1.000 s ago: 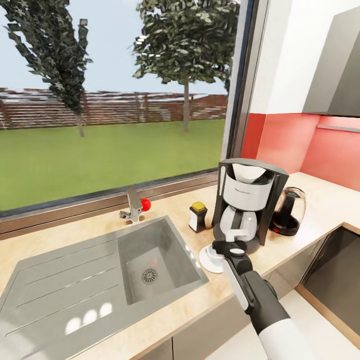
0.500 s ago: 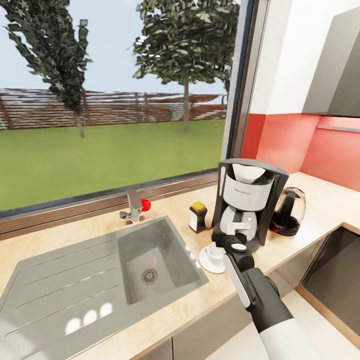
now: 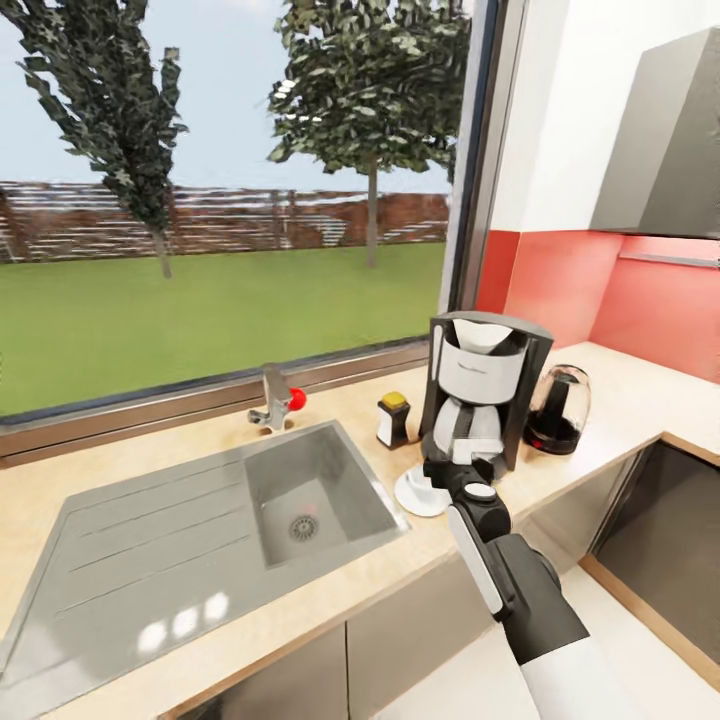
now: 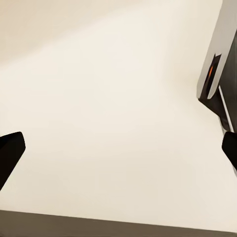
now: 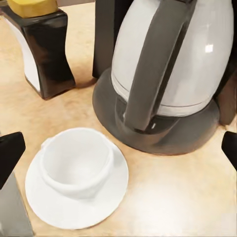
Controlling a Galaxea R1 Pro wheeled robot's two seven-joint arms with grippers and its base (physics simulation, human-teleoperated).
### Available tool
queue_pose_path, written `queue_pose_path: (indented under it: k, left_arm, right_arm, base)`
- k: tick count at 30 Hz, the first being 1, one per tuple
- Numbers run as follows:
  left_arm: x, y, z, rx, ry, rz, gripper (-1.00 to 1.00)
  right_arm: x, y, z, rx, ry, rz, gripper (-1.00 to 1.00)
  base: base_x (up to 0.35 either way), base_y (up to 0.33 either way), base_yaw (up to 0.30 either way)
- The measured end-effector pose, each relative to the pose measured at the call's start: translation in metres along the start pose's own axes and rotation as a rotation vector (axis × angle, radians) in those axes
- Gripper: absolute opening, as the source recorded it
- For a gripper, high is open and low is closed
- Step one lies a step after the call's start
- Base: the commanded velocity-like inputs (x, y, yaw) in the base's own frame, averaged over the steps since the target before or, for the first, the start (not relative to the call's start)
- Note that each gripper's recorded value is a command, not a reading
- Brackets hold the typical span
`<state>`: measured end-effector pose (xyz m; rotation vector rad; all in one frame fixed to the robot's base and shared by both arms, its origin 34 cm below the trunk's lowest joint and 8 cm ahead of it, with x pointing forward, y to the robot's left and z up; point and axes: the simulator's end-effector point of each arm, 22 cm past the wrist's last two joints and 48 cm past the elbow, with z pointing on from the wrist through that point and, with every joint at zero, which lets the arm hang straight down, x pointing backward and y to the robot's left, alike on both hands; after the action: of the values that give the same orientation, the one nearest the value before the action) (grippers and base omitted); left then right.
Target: Set up a coffee station on the kitchen countertop: keep the coffee maker on the countertop, move the bottle of coffee from the kitchen shelf to the counter next to the coffee maker, place a paper coffee filter on top of the coffee maker, put the saucer next to the coffee maker with the coffee cup on the saucer, and place the electric kettle next to the coffee maker.
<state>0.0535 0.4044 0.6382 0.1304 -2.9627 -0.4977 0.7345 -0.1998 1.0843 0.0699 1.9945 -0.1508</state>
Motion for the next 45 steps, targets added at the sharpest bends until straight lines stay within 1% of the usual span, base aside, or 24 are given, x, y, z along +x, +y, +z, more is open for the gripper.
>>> queue_pose_path:
  k: [4, 7, 19, 23, 25, 27, 28, 30, 32, 34, 36, 37, 39, 41, 42, 43, 45]
  left_arm:
    - [0.000, 0.000, 0.000, 0.000, 0.000, 0.000, 1.00]
    - [0.000, 0.000, 0.000, -0.001, 0.000, 0.000, 1.00]
    - [-0.001, 0.001, 0.000, -0.001, -0.002, 0.000, 1.00]
    - [-0.001, 0.001, 0.000, -0.002, -0.004, 0.000, 1.00]
    - [-0.002, 0.001, 0.000, -0.002, -0.007, 0.001, 1.00]
    - [-0.003, 0.001, 0.000, -0.001, -0.009, 0.003, 1.00]
    - [-0.003, 0.001, 0.000, -0.001, -0.010, 0.004, 1.00]
    - [-0.004, 0.002, 0.000, -0.003, -0.010, 0.006, 1.00]
    - [-0.004, 0.003, 0.000, -0.004, -0.010, 0.006, 1.00]
    - [-0.004, 0.004, 0.000, -0.005, -0.010, 0.007, 1.00]
    - [-0.004, 0.006, 0.001, -0.007, -0.009, 0.007, 1.00]
    - [-0.004, 0.006, 0.001, -0.007, -0.009, 0.007, 1.00]
    - [-0.004, 0.006, 0.001, -0.007, -0.010, 0.006, 1.00]
    - [-0.005, 0.003, 0.000, -0.002, -0.014, 0.007, 1.00]
    - [-0.006, 0.001, 0.000, -0.001, -0.016, 0.006, 1.00]
    - [-0.008, -0.001, 0.000, 0.003, -0.020, 0.005, 1.00]
    - [-0.010, -0.003, -0.001, 0.005, -0.025, 0.001, 1.00]
  right_arm:
    - [0.000, 0.000, 0.000, 0.000, 0.000, 0.000, 1.00]
    - [0.000, 0.000, 0.000, 0.000, 0.001, 0.000, 1.00]
    - [0.003, -0.001, 0.000, 0.000, 0.007, -0.001, 1.00]
    - [0.005, -0.001, 0.000, 0.002, 0.009, -0.003, 1.00]
    - [0.011, -0.002, 0.002, 0.005, 0.024, -0.008, 1.00]
    - [0.032, -0.004, 0.009, 0.013, 0.069, -0.023, 1.00]
    - [0.054, -0.005, 0.015, 0.020, 0.117, -0.040, 1.00]
    - [0.108, -0.010, 0.024, 0.037, 0.233, -0.080, 1.00]
    - [0.149, -0.015, 0.027, 0.051, 0.320, -0.109, 1.00]
    - [0.175, -0.021, 0.028, 0.063, 0.369, -0.126, 1.00]
    - [0.227, -0.030, 0.027, 0.082, 0.446, -0.148, 1.00]
    - [0.257, -0.035, 0.024, 0.093, 0.483, -0.156, 1.00]
    - [0.295, -0.043, 0.018, 0.108, 0.522, -0.164, 1.00]
    - [0.353, -0.057, 0.001, 0.133, 0.582, -0.179, 1.00]
    - [0.372, -0.062, -0.008, 0.141, 0.601, -0.188, 1.00]
    - [0.395, -0.067, -0.020, 0.151, 0.617, -0.190, 1.00]
    - [0.416, -0.076, -0.032, 0.163, 0.617, -0.198, 1.00]
  base:
    - [-0.335, 0.000, -0.014]
    - [-0.336, 0.000, -0.177]
    - [-0.279, 0.000, -0.295]
    - [-0.094, 0.000, -0.300]
    - [-0.014, 0.000, -0.297]
    - [-0.005, 0.000, -0.287]
    - [-0.002, 0.000, -0.281]
    - [-0.001, 0.000, -0.279]
    - [0.000, 0.000, -0.244]
    - [0.000, 0.000, -0.096]
    - [0.000, 0.000, -0.029]
    - [0.000, 0.000, -0.013]
    - [0.000, 0.000, -0.006]
    - [0.000, 0.000, -0.002]
    - [0.000, 0.000, 0.000]
    - [0.000, 0.000, 0.000]
    - [0.000, 0.000, 0.000]
